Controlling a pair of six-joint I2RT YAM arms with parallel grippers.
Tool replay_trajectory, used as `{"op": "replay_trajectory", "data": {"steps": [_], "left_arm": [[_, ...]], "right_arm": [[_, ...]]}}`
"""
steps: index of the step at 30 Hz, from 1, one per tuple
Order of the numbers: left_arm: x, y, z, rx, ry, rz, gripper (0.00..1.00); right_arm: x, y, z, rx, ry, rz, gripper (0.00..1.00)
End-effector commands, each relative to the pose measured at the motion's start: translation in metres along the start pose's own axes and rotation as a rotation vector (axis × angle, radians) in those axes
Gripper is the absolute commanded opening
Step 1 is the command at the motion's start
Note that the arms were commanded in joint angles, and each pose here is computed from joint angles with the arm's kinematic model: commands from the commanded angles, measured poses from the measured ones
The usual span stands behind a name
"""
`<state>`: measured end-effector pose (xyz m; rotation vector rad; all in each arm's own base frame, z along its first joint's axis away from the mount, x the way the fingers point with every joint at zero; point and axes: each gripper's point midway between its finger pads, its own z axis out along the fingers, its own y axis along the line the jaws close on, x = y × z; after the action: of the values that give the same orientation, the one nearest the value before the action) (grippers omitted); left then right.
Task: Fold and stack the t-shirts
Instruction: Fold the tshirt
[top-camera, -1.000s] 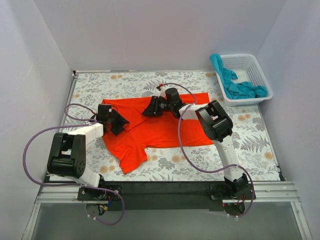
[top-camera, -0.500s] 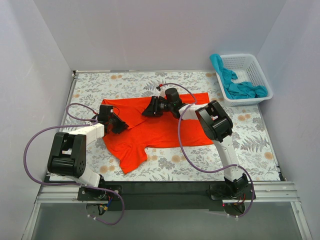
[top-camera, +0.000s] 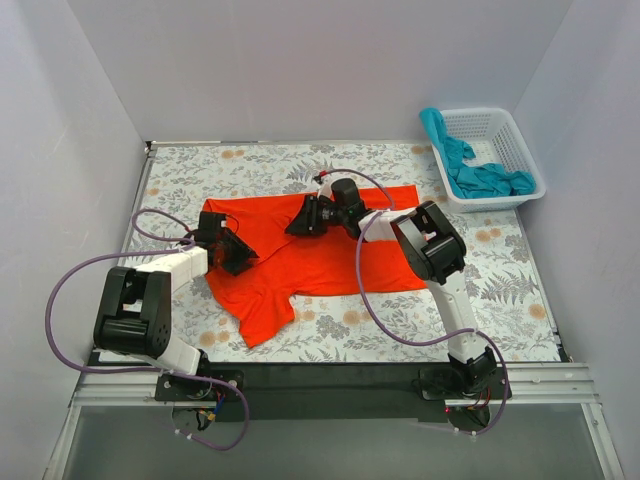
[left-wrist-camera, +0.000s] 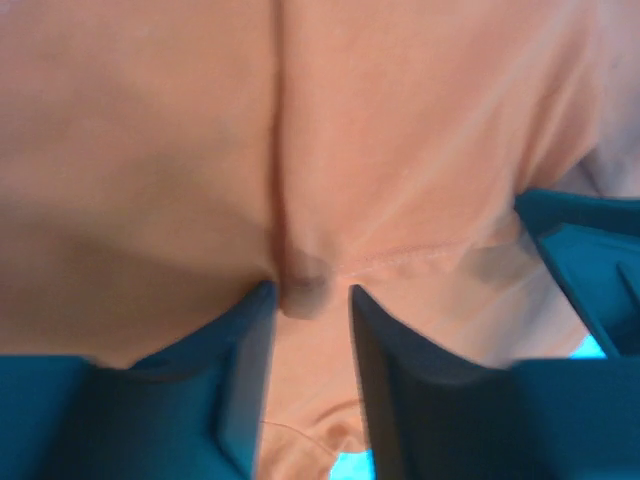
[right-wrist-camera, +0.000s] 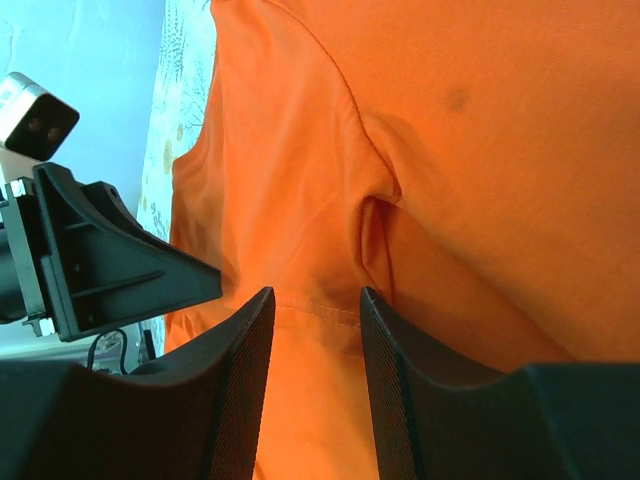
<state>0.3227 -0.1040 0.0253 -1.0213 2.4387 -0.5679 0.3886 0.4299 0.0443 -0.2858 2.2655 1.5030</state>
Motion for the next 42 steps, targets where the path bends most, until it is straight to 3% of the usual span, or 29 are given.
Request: {"op": "replay_trajectory", "data": {"steps": [1, 3, 8, 11, 14, 18, 20, 23, 29, 42], "left_arm": [[-0.004, -0.002, -0.008, -0.016, -0.017, -0.005, 0.41], [-0.012, -0.006, -0.013, -0.009, -0.06, -0.002, 0.5], [-0.035, -0.028, -0.04, 0.033, -0.149, 0.035, 0.53], [-0.049, -0.031, -0.064, 0.028, -0.23, 0.058, 0.54], [-0.058, -0.011, -0.082, -0.066, -0.306, 0.09, 0.68], [-0.06, 0.028, -0.104, -0.221, -0.372, 0.054, 0.75], [-0.054, 0.048, -0.109, -0.299, -0.369, 0.039, 0.75], [-0.039, 0.073, -0.108, -0.369, -0.341, -0.005, 0.71], [-0.013, 0.103, -0.099, -0.435, -0.277, -0.056, 0.56], [-0.017, 0.112, -0.085, -0.458, -0.3, -0.047, 0.44]], "right_arm": [[-0.021, 0.03, -0.014, -0.044, -0.052, -0.065, 0.47], [-0.022, 0.036, -0.019, -0.045, -0.06, -0.076, 0.47], [-0.032, 0.053, -0.044, -0.034, -0.097, -0.112, 0.47], [-0.028, 0.04, -0.067, 0.031, -0.103, -0.124, 0.47], [-0.024, 0.02, -0.107, 0.188, -0.098, -0.151, 0.48], [-0.016, -0.001, -0.173, 0.422, -0.097, -0.223, 0.48], [0.013, -0.028, -0.205, 0.578, -0.033, -0.208, 0.49], [0.033, -0.041, -0.249, 0.696, -0.043, -0.188, 0.49], [0.065, -0.057, -0.319, 0.802, -0.102, -0.116, 0.48], [0.091, -0.069, -0.347, 0.843, -0.125, -0.052, 0.45]]}}
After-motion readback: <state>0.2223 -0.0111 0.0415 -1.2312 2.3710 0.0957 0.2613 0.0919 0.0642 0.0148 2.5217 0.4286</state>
